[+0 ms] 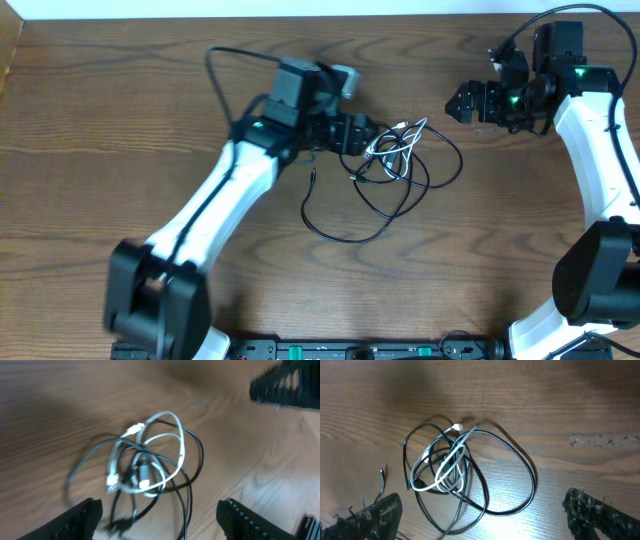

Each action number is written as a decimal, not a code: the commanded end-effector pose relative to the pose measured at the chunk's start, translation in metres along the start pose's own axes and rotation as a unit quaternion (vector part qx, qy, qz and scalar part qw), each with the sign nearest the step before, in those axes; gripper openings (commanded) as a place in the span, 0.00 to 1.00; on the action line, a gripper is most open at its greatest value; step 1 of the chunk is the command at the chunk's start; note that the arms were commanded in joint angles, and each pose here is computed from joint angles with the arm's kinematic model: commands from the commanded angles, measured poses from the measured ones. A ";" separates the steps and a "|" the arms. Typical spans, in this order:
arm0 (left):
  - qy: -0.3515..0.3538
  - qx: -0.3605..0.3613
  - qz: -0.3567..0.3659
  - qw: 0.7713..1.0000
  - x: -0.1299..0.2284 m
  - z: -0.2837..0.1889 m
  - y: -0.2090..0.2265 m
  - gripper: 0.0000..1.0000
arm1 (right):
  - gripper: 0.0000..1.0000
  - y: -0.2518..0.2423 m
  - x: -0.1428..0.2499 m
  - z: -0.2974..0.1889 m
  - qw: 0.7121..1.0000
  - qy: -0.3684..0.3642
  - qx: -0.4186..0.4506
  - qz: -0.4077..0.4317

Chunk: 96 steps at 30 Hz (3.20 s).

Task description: Untangle cables

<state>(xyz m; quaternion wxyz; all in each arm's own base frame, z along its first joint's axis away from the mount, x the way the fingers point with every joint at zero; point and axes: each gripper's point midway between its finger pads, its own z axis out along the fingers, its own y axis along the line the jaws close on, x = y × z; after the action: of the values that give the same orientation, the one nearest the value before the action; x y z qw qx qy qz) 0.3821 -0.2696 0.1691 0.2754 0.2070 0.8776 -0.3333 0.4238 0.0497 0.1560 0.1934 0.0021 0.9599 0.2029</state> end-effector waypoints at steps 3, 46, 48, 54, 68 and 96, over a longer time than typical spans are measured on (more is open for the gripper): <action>0.034 0.077 0.079 0.993 0.023 0.055 -0.035 0.77 | 0.99 0.000 0.001 -0.002 1.000 0.003 -0.002 0.008; -0.386 0.117 -0.001 0.915 -0.168 -0.211 -0.126 0.08 | 0.93 0.080 -0.008 -0.010 0.977 -0.023 -0.198 -0.080; -0.391 0.113 -0.001 0.913 -0.168 -0.218 -0.125 0.07 | 0.93 0.079 -0.007 -0.008 0.978 -0.021 -0.189 -0.082; -0.434 0.115 -0.011 0.893 -0.179 -0.254 -0.120 0.07 | 0.97 0.077 -0.004 0.011 0.985 -0.014 -0.127 -0.119; -0.436 0.165 -0.069 0.882 -0.180 -0.304 -0.092 0.07 | 0.99 0.155 0.016 0.057 0.919 -0.020 -0.187 -0.345; -0.430 0.180 -0.106 0.878 -0.178 -0.311 -0.089 0.07 | 0.01 0.212 -0.037 0.071 0.912 -0.122 -0.288 -0.266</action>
<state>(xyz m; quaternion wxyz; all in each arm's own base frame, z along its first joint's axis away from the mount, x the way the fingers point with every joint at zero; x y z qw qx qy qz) 0.3719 -0.1534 0.5010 0.5201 -0.0238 0.6256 -0.5810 0.4677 0.3020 0.1477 0.3528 -0.3487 0.7790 0.3835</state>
